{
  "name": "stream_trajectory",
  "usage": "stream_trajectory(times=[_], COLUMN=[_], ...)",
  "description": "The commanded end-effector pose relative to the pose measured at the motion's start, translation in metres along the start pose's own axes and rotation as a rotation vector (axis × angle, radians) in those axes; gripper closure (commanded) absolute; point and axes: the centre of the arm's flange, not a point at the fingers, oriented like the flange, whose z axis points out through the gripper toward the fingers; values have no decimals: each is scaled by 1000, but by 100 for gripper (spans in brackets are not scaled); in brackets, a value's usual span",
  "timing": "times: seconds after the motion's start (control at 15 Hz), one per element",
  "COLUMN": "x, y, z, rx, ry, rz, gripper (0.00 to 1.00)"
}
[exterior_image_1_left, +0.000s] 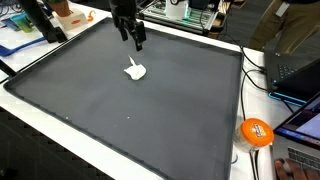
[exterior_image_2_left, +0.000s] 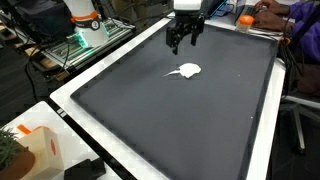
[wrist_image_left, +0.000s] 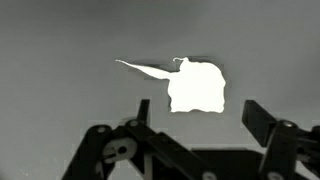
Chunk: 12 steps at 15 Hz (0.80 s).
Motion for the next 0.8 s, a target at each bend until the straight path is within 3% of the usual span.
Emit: stream_trajectory(times=[0.0,0.07,0.13,0.6,0.73], x=[3,3,4,15,16], y=[-8,-9,-9,-14,-16], z=[27,34,40,73,80], rx=[-24,-26,-29,-38,-44], ry=[-18,-25,-32,-46,-52], rz=[50,61,73,136,140], gripper=[16,14,19,14,24])
